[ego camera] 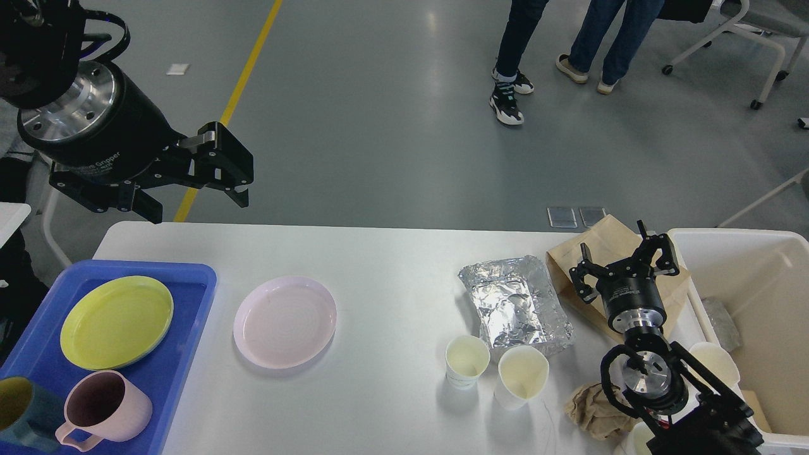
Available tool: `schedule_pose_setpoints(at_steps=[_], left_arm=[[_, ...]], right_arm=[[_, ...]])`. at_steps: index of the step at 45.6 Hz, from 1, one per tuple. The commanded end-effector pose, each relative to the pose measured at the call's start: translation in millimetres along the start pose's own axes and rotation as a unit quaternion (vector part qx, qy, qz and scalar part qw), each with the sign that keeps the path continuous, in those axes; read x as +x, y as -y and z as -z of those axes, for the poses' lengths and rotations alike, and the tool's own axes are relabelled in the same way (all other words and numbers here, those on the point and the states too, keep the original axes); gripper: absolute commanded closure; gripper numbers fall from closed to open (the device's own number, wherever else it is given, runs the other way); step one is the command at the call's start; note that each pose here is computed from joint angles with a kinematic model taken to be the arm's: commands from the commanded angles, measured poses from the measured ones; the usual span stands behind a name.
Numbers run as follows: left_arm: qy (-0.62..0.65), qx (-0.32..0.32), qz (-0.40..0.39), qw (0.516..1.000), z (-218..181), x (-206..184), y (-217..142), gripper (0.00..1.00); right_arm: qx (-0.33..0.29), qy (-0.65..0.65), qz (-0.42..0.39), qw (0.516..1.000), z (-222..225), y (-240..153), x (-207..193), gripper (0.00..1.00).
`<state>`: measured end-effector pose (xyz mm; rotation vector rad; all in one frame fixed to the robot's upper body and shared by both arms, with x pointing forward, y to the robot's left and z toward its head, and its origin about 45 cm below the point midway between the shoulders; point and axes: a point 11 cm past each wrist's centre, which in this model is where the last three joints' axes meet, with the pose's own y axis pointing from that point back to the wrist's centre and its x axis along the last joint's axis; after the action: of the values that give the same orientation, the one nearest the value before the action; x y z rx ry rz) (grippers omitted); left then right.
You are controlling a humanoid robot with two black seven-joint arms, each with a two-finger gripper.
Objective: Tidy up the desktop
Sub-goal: 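Lower the left gripper to the rim of the pale pink plate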
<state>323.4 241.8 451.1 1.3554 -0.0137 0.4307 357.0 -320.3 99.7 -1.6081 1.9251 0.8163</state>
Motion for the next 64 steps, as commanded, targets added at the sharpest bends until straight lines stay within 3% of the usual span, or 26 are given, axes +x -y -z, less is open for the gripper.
schedule_pose_setpoints(at_steps=[1,14,22,30,33,43,51,64], left_arm=[[-0.016,-0.013,0.031,0.999,8.3,3.9,30.2,0.04],[-0.063,0.008,0.027,0.998,42.1,6.8,81.7,0.1],[-0.138,0.022,-0.015,0.99,71.0,7.3,137.7,0.09],[-0.248,0.005,-0.013,0.969,83.3,-2.5,164.3,0.04],[-0.268,0.003,-0.008,0.963,92.4,-4.4,191.2,0.04],[-0.306,0.022,0.013,0.952,123.0,-43.3,260.3,0.04],[-0.311,0.032,0.019,0.95,128.7,-60.2,292.1,0.04],[-0.318,0.065,-0.086,0.942,134.3,-68.5,321.7,0.04]], right_arm=[[0.0,-0.001,0.0,1.0,0.5,0.0,0.5,0.0],[0.0,0.0,0.0,1.0,0.0,-0.1,0.1,0.0],[0.0,0.0,0.0,1.0,0.0,-0.1,0.1,0.0],[0.0,0.0,0.0,1.0,0.0,-0.1,0.1,0.0],[0.0,0.0,0.0,1.0,0.0,-0.1,0.1,0.0],[0.0,0.0,0.0,1.0,-0.1,-0.1,0.1,0.0],[0.0,0.0,0.0,1.0,0.0,-0.1,0.1,0.0],[0.0,0.0,0.0,1.0,0.0,-0.1,0.1,0.0]])
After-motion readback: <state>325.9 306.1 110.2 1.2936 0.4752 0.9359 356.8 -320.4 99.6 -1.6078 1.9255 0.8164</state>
